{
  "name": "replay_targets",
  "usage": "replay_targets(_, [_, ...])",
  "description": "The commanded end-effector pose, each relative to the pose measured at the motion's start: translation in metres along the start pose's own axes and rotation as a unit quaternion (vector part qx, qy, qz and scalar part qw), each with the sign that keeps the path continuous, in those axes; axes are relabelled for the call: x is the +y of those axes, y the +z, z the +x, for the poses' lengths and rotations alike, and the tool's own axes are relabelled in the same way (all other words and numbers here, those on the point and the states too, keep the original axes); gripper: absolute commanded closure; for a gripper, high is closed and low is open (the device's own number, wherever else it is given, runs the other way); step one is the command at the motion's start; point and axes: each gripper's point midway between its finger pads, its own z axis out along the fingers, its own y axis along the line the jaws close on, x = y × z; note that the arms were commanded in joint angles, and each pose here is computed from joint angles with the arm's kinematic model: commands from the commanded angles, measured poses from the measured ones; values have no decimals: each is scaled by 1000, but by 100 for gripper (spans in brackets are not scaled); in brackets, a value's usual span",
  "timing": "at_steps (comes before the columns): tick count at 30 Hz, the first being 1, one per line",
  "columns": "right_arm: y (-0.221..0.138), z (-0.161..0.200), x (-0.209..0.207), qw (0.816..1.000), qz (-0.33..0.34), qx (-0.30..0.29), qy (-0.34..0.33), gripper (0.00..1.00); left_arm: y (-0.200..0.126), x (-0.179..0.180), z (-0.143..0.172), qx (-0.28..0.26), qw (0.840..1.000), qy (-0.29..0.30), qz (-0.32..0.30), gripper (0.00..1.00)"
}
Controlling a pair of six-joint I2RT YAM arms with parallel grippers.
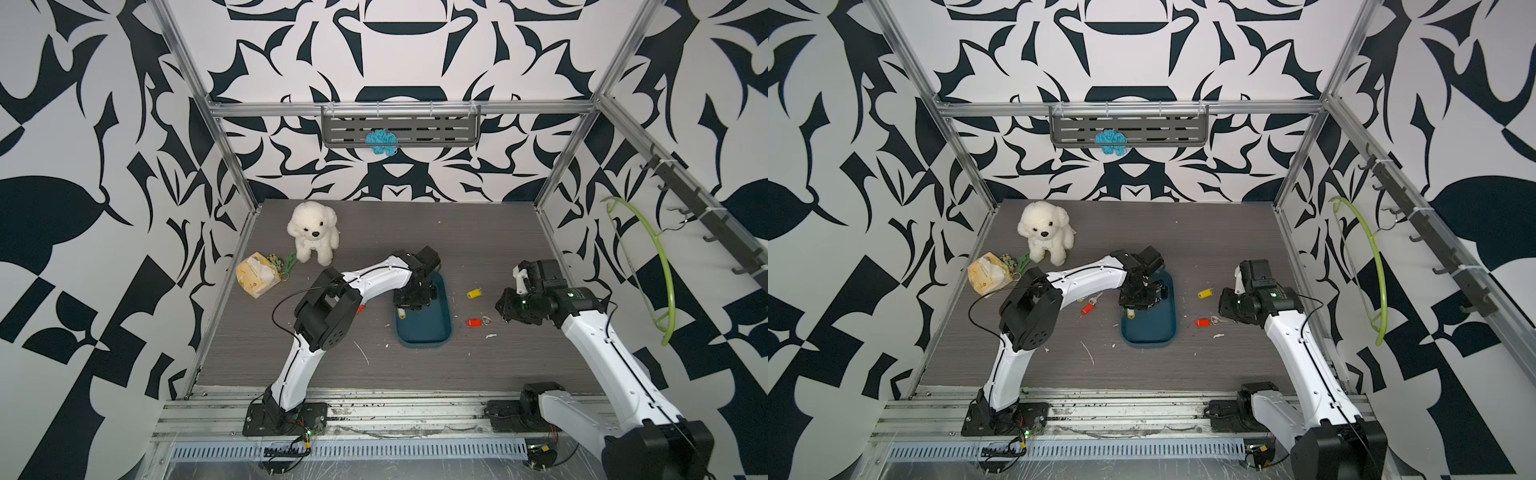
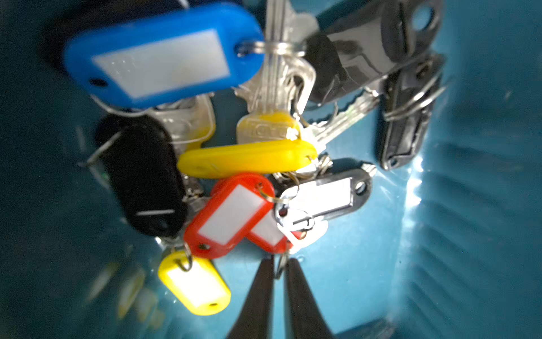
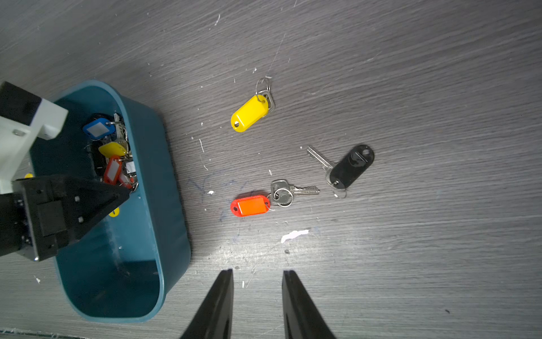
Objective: Take the keys out of the storage box
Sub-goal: Pick up the key from the storage box.
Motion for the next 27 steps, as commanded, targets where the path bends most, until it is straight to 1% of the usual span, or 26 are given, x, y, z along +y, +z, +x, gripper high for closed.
replay_targets(1, [-4,-3,-1,1000,2,-14,-8,66,0,6,0,6,1000,3,-17,94])
replay_targets(3, [-4,-3,-1,1000,3,-14,-8,66,-4,6,0,2,1000,4,-18,100])
replay_targets(10, [-4,-3,-1,1000,3,-15,-7,66,-20,11,0,-8,999,11,-29,100])
replay_targets(16, [-4,-3,-1,1000,3,-14,-8,66,-36,12,4,-14,999,16,-27,100])
replay_targets(27, [-3,-3,-1,1000,3,-13,-6,66,-53,17,14,-8,999,27,-30,100])
